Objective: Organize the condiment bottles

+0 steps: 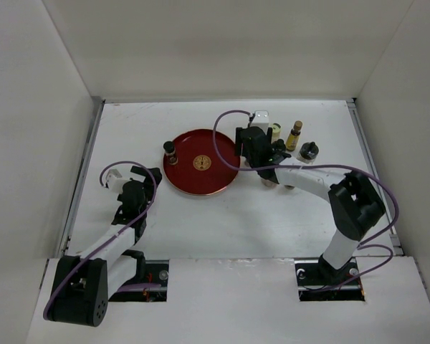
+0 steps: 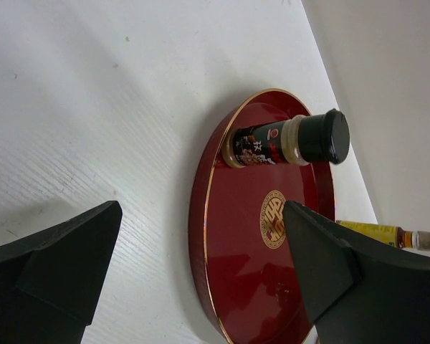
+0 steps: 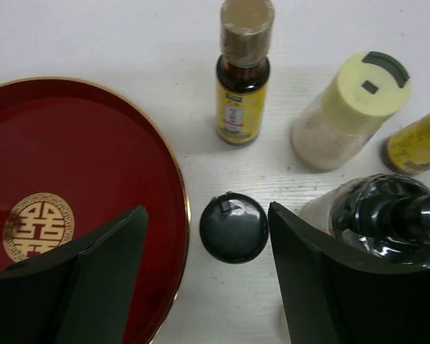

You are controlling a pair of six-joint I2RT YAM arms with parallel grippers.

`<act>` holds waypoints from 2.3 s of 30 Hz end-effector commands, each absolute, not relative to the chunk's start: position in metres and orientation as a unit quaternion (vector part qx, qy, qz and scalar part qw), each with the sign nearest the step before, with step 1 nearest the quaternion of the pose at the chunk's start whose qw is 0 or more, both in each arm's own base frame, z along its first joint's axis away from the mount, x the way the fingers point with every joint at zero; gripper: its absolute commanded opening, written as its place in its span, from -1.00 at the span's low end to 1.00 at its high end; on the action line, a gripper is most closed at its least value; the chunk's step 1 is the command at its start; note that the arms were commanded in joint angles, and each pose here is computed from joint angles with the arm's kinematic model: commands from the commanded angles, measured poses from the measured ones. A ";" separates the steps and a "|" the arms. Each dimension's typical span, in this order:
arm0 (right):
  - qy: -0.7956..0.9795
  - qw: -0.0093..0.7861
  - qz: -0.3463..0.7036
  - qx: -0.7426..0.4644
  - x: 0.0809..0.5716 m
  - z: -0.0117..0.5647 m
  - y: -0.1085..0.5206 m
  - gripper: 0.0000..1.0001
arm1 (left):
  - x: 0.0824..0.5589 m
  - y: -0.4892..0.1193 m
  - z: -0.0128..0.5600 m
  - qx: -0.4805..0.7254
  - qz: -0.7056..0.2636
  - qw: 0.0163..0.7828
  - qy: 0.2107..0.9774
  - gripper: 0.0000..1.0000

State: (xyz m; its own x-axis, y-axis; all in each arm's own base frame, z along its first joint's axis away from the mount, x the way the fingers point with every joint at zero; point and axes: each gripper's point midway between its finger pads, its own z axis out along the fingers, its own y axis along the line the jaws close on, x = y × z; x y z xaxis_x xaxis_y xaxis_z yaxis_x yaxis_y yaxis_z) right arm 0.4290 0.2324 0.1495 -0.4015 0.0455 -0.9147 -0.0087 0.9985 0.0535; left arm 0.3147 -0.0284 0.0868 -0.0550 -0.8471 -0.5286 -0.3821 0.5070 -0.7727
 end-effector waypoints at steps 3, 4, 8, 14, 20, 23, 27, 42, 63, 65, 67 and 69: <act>0.832 0.554 -0.006 0.032 0.437 0.150 0.214 0.51 | 0.322 -0.034 0.100 -0.435 -0.243 0.539 0.679 1.00; 0.834 0.551 -0.006 0.032 0.437 0.146 0.214 0.50 | 0.322 -0.033 0.102 -0.435 -0.243 0.542 0.677 1.00; 0.842 0.538 0.004 0.025 0.442 0.136 0.220 0.40 | 0.322 -0.031 0.101 -0.437 -0.239 0.543 0.676 1.00; 0.849 0.527 0.010 0.025 0.446 0.126 0.224 0.14 | 0.322 -0.030 0.102 -0.437 -0.239 0.545 0.674 1.00; 0.828 0.560 0.003 0.042 0.445 0.156 0.216 -0.21 | 0.322 -0.031 0.104 -0.435 -0.241 0.546 0.674 1.00; 0.806 0.591 0.008 0.039 0.442 0.192 0.221 -0.25 | 0.322 -0.033 0.100 -0.436 -0.241 0.541 0.678 1.00; 0.783 0.620 0.044 0.016 0.437 0.230 0.253 -0.25 | 0.322 -0.032 0.103 -0.435 -0.240 0.546 0.675 1.00; 0.763 0.609 0.211 -0.050 0.477 0.233 0.434 -0.27 | 0.322 -0.031 0.101 -0.436 -0.235 0.547 0.675 1.00; 0.801 0.567 0.178 -0.075 0.487 0.154 0.471 -0.28 | 0.323 -0.034 0.100 -0.434 -0.237 0.544 0.678 1.00; 0.805 0.562 0.174 -0.074 0.486 0.146 0.469 -0.28 | 0.323 -0.035 0.101 -0.433 -0.242 0.543 0.678 1.00; 0.809 0.557 0.173 -0.074 0.485 0.139 0.468 -0.27 | 0.323 -0.034 0.104 -0.432 -0.241 0.547 0.675 1.00; 0.810 0.556 0.172 -0.076 0.484 0.136 0.469 -0.25 | 0.323 -0.033 0.102 -0.434 -0.237 0.546 0.676 1.00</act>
State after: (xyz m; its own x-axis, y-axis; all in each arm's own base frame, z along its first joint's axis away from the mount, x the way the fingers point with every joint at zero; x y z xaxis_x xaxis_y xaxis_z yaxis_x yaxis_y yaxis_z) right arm 0.4832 0.4635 0.1238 -0.3987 0.0312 -0.9166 -0.3209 0.9315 0.1713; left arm 0.3167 -0.0339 0.0876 -0.0637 -0.8462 -0.5291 -0.3669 0.5129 -0.7761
